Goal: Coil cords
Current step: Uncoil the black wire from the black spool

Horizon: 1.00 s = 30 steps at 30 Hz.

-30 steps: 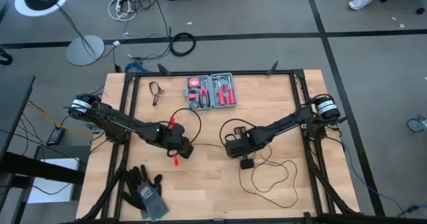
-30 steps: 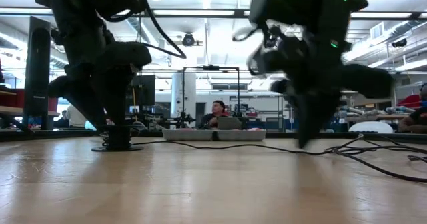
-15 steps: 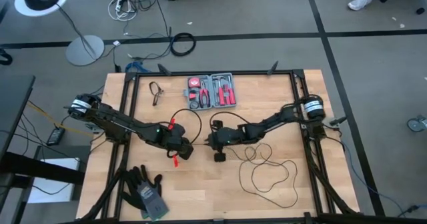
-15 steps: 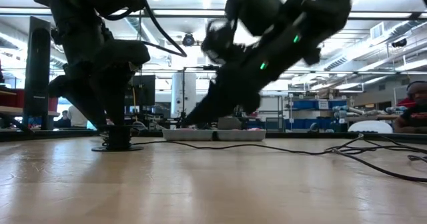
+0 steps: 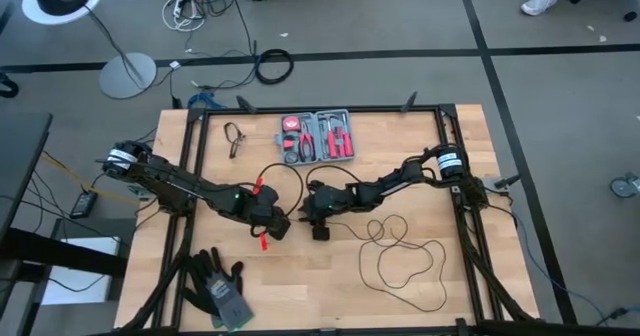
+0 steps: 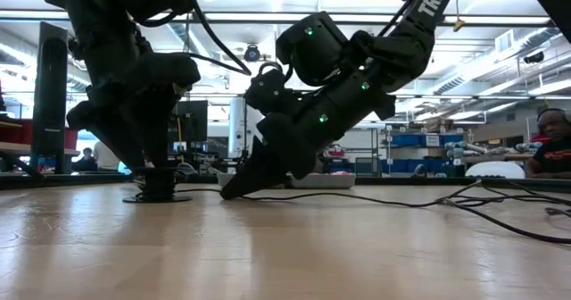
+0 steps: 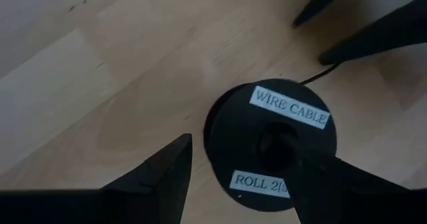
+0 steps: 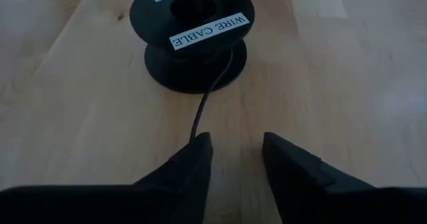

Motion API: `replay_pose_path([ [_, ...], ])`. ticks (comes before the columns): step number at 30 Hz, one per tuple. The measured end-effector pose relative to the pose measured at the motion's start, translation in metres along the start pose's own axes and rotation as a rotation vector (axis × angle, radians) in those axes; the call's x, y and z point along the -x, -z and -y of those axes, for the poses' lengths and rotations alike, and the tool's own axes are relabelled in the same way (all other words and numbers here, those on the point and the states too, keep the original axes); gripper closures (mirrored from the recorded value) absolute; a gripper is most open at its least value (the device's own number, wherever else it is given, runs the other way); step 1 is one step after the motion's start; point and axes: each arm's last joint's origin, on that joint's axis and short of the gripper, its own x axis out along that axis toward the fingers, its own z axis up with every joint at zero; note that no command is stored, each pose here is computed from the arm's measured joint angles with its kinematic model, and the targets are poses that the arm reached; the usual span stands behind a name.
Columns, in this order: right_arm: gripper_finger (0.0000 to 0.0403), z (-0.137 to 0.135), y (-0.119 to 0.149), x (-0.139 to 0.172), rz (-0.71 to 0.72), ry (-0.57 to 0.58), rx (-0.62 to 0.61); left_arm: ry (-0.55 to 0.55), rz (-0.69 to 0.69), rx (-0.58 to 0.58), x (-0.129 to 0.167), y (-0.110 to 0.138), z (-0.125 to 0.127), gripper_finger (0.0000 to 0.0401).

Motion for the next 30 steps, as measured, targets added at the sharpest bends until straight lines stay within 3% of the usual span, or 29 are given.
replay_pose_path([
  [5, 0.0294, 0.000, 0.000, 0.000, -0.009, -0.006, 0.006, 0.005, 0.004, 0.001, 0.000, 0.000, 0.001, 0.0178],
  [11, 0.0391, -0.001, 0.004, 0.004, -0.104, -0.009, 0.011, 0.005, 0.004, 0.002, 0.000, 0.000, 0.001, 0.0178],
  [17, 0.0400, -0.003, 0.001, 0.033, -0.307, -0.004, 0.017, 0.006, 0.003, 0.002, 0.000, 0.000, 0.001, 0.0178],
  [21, 0.0396, -0.001, -0.007, 0.054, -0.343, 0.053, -0.013, 0.006, 0.003, 0.002, 0.000, 0.000, 0.001, 0.0178],
  [26, 0.0393, 0.007, -0.041, 0.057, -0.064, 0.046, -0.041, 0.028, 0.010, 0.007, 0.000, -0.001, 0.003, 0.0178],
  [30, 0.0369, 0.005, -0.032, 0.036, 0.016, -0.036, -0.013, 0.042, 0.015, 0.011, 0.000, -0.002, 0.004, 0.0178],
])
